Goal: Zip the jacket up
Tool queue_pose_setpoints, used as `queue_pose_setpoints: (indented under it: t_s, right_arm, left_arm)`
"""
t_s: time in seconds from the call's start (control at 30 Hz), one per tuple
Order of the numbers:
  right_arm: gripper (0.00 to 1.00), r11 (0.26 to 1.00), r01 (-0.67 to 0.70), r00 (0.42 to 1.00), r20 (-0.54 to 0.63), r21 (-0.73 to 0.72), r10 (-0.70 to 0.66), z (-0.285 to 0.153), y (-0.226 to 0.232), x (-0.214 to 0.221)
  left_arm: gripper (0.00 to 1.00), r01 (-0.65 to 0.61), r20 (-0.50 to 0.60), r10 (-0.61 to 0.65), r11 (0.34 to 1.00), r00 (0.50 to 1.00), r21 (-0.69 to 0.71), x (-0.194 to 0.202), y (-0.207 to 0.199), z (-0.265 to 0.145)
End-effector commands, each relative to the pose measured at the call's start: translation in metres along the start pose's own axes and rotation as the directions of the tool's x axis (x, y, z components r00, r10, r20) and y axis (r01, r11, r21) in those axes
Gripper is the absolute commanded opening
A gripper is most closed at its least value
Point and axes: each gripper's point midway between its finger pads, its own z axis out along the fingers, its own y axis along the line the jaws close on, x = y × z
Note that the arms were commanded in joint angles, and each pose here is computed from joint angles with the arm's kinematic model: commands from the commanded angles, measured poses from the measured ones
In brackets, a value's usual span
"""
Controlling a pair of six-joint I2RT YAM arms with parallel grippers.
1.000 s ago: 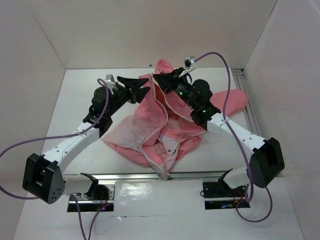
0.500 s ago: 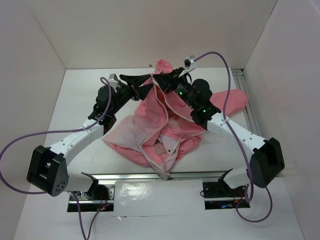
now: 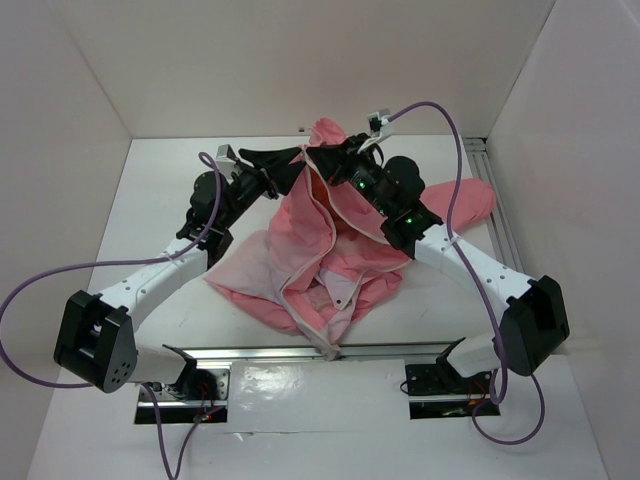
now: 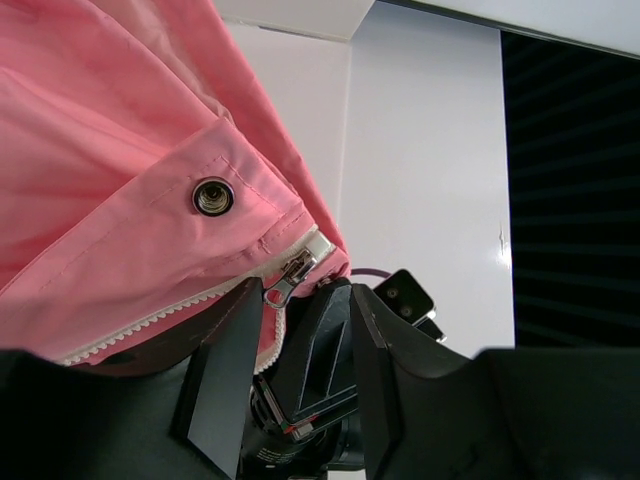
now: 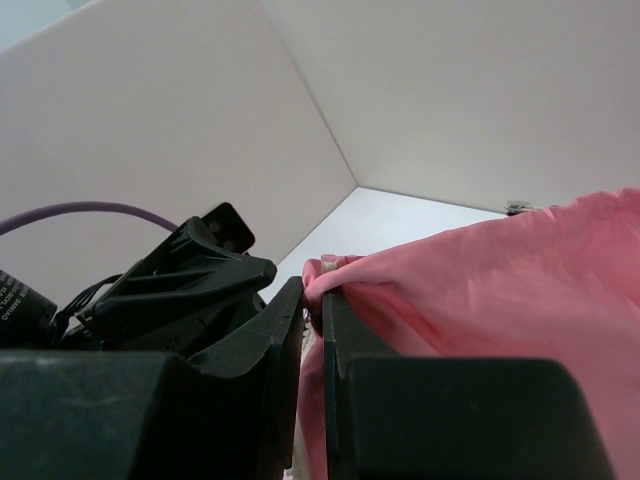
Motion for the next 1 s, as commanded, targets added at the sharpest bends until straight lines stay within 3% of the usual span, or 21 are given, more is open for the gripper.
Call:
queue_pose_setpoints:
  t_s: [0.0, 0.4, 0.73, 0.97]
  right_arm:
    - [0.0, 0.998, 0.022, 0.994, 0.107, -0.063, -0.015, 0.001, 0.028, -0.046]
    - [0.0, 0.998, 0.021, 0.995, 0.095, -0.067, -0.015, 0.003, 0.027, -0.041]
    - [0.0, 0.997, 0.022, 0.996, 0.091, -0.075, -0.015, 0.003, 0.029, -0.042]
    - [0.0, 0.997, 0.021, 0.996, 0.082, -0.071, -0.015, 0.005, 0.027, -0.038]
  left_arm:
    - [0.52, -0.019, -0.017, 0.02, 0.996, 1.0, 0.083, 0.007, -0.024, 0.001]
    - [0.39, -0.017, -0.004, 0.017, 0.997, 1.0, 0.075, 0.006, -0.025, -0.005]
    - [0.38, -0.004, 0.0, 0.004, 0.998, 1.0, 0.058, 0.004, -0.017, -0.006]
    - [0.31, -0.004, 0.0, 0.004, 0.998, 1.0, 0.058, 0.004, -0.017, -0.006]
